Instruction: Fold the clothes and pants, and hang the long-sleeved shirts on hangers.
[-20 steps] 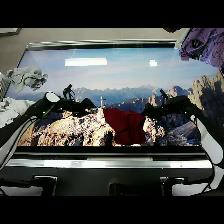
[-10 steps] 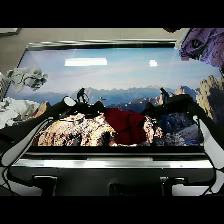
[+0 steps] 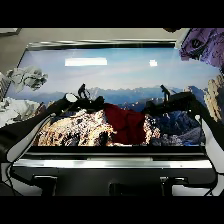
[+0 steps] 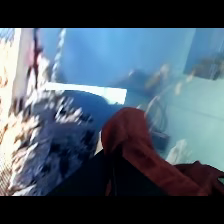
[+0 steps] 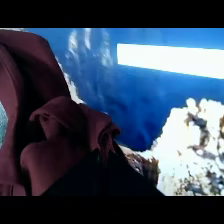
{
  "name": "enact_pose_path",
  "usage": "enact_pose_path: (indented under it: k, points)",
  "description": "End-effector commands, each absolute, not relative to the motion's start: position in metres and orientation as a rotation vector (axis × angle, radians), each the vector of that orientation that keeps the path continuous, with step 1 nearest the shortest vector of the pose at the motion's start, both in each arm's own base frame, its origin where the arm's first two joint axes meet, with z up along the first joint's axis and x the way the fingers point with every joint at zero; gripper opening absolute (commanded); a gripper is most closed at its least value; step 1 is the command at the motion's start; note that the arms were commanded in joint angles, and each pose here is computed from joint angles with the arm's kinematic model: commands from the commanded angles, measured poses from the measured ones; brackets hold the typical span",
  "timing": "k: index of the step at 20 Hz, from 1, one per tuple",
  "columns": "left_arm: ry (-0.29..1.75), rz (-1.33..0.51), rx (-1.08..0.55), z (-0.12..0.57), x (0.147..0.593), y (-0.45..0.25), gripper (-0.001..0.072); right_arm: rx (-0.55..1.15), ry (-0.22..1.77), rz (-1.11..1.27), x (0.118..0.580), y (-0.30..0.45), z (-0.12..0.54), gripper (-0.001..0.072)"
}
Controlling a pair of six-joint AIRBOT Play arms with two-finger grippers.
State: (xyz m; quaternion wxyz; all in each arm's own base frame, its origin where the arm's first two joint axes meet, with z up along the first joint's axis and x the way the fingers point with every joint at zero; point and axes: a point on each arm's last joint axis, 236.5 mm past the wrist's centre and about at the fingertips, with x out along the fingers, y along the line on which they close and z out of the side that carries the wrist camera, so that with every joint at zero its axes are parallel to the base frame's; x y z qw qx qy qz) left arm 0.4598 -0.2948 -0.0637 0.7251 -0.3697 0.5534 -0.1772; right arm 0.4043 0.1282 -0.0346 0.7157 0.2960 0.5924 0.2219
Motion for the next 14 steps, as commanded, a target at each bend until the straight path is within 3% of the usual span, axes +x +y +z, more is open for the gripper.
enact_pose_path:
  k: [1, 4, 7, 11, 14]
  points:
    - [1.066, -0.435, -0.710, 0.005, 0.497, -0.263, 0.0015, 0.519, 1.105, 0.518, 0.443, 0.118, 0.040, 0.0030]
    - [0.837, -0.494, -0.600, 0.126, 0.526, -0.227, 0.0015, 0.402, 0.811, 0.562, 0.469, 0.116, 0.172, 0.0030]
    - [0.630, -0.541, -0.491, 0.243, 0.516, -0.199, 0.0015, 0.279, 0.540, 0.578, 0.448, 0.114, 0.297, 0.0030]
    - [0.485, -0.544, -0.363, 0.346, 0.446, -0.166, 0.0015, 0.116, 0.288, 0.501, 0.364, 0.102, 0.411, 0.0031]
    - [0.457, -0.359, -0.280, 0.381, 0.381, -0.116, 0.0015, 0.037, 0.134, 0.345, 0.286, 0.075, 0.463, 0.0030]
